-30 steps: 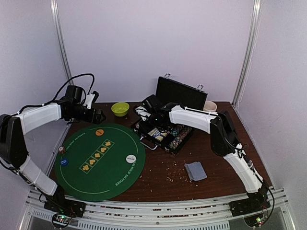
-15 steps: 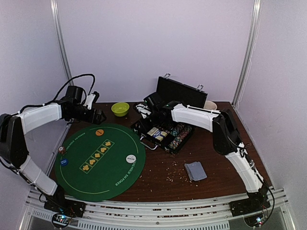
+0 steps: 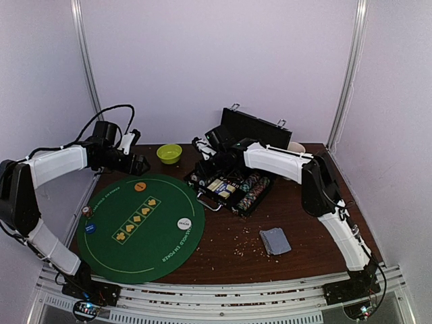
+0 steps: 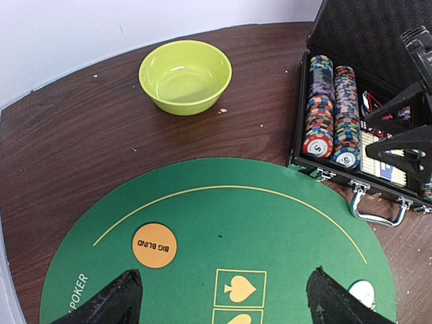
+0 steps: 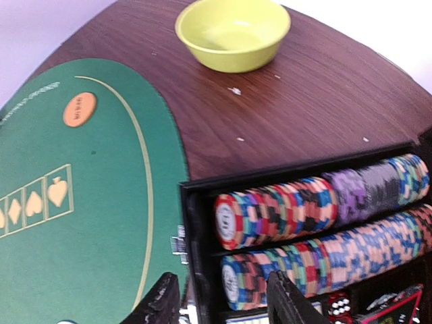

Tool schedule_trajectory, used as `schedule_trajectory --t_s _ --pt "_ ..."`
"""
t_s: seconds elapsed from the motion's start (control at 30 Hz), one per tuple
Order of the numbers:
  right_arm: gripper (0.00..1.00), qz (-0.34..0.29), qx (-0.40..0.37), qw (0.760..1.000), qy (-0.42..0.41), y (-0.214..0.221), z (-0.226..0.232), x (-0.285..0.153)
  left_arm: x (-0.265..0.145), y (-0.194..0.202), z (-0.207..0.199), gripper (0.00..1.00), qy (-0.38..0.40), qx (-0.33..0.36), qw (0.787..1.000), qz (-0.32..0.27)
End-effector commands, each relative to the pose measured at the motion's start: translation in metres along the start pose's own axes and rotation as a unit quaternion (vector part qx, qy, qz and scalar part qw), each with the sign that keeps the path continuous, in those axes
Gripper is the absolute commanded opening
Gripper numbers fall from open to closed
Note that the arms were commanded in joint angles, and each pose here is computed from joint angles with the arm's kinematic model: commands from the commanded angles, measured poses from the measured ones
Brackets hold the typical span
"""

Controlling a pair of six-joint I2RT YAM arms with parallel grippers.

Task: Distribute texas hold em gaming equipment
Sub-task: Pick up the pile of poker chips from the chip case.

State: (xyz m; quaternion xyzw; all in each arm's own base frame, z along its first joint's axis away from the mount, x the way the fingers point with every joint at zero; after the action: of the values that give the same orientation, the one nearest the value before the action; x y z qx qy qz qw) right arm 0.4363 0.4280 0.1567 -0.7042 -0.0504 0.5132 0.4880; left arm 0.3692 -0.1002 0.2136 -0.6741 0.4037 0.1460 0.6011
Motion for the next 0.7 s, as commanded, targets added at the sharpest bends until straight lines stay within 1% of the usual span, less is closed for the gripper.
schedule_trajectory --t_s 0.0,0.17,0.33,0.53,0.67 --pt "0.49 0.037 0.012 0.998 0.053 0.015 -0.015 0.007 0.005 0.001 0.0 0.88 0.008 0.007 1.0 0.001" --pt "0.52 0.057 0.015 0.997 0.045 0.028 -0.014 0.016 0.006 0.002 0.0 0.88 0.01 0.007 1.0 0.002" --pt "0.51 0.058 0.017 0.997 0.04 0.032 -0.013 0.023 0.006 0.002 0.0 0.88 0.009 0.006 1.0 0.002" --pt "0.45 0.063 0.019 0.998 0.019 0.037 -0.009 0.031 0.006 0.002 0.0 0.88 0.009 0.008 1.0 0.002" --pt "0.44 0.072 0.018 0.997 0.013 0.042 -0.005 0.033 0.006 0.002 0.0 0.88 0.009 0.008 1.0 0.002"
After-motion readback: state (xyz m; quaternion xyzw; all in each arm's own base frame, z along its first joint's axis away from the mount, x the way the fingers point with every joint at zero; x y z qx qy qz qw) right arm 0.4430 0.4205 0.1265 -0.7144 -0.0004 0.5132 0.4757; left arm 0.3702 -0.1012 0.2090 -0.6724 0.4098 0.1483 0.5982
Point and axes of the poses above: each gripper's point midway between its finger pads, its own x axis out along the fingers, its own z axis along the line the jaws close on, y = z × x, the point moved 7 cm from there along -x, back along the fingers, and after that the axes turned 10 degrees about -x, right-handed, at the moved point
